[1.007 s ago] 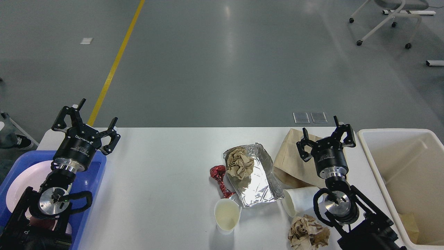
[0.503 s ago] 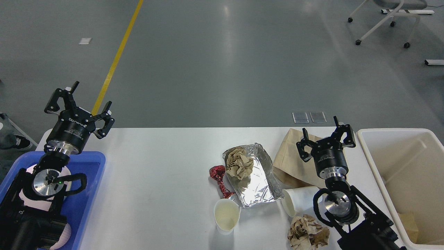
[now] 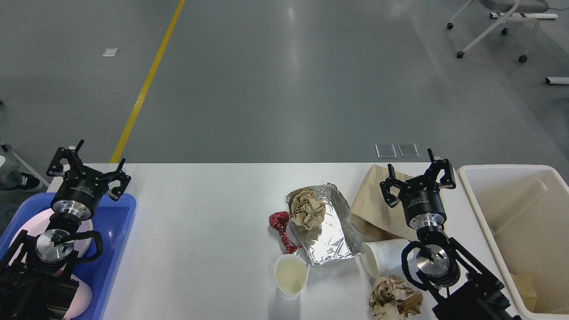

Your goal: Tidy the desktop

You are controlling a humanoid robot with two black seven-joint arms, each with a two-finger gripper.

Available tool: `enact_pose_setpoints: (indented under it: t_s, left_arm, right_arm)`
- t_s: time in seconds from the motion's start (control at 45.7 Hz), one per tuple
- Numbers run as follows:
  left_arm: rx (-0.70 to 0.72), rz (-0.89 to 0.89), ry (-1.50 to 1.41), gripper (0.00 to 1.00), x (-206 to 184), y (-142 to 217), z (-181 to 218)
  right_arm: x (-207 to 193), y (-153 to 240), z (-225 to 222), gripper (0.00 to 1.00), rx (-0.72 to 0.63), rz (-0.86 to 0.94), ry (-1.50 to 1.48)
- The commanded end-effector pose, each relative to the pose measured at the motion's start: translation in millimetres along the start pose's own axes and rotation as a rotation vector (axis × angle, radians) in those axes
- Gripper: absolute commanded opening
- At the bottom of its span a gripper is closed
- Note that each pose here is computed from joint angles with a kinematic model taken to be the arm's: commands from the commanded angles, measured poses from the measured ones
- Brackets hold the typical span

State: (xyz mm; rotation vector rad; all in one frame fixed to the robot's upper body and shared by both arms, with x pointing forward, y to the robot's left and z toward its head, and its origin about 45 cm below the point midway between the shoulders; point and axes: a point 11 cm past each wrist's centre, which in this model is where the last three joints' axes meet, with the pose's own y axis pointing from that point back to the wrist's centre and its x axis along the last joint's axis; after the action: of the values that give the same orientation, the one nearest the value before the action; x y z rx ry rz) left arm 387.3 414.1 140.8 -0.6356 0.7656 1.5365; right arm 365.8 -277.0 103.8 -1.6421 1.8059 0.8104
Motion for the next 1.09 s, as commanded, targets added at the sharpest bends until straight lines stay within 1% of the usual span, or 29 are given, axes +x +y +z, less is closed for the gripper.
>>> enact_pose_setpoints:
  t_s: [0.0, 0.066, 0.109, 0.197, 0.372, 0.525, 0.722, 0.766, 1.072]
  left_arm:
    - [0.027, -0.050, 0.007, 0.96, -4.5, 2.3, -14.0]
    - [0.011, -0.100, 0.013, 0.96, -3.8, 9.5, -18.2]
    - [-0.021, -0.146, 0.025, 0.96, -0.2, 20.5, -22.1]
    - [-0.063, -0.202, 0.032, 0.96, -3.6, 24.9, -21.1]
    - [-0.063, -0.253, 0.071, 0.96, -8.6, 28.9, -29.3]
    - [-0.122, -0.220, 0.155, 0.96, -4.0, 28.4, -24.1]
    - [-0.135, -0.212, 0.186, 0.96, -2.6, 28.3, -23.8]
    - [-0.144, -0.189, 0.204, 0.96, 3.4, 28.6, -24.1]
    - [-0.109, -0.189, 0.193, 0.96, 3.4, 28.4, -30.3]
  right_arm:
    - [0.1, 0.0, 0.1, 1.00, 0.000, 0.001, 0.000]
    - [0.0, 0.0, 0.1, 1.00, 0.000, 0.000, 0.000]
    - [0.0, 0.0, 0.1, 1.00, 0.000, 0.000, 0.000]
    - [-0.2, -0.5, -0.7, 1.00, 0.001, -0.001, 0.001]
    - [0.0, 0.0, 0.1, 1.00, 0.000, 0.000, 0.000]
    - [0.6, 0.1, 0.2, 1.00, 0.000, 0.003, 0.001]
    - [0.6, 0.1, 0.2, 1.00, 0.000, 0.003, 0.001]
    - [-0.1, -0.4, -0.1, 1.00, 0.000, 0.000, 0.000]
    - [-0.1, -0.4, -0.1, 1.00, 0.000, 0.000, 0.000]
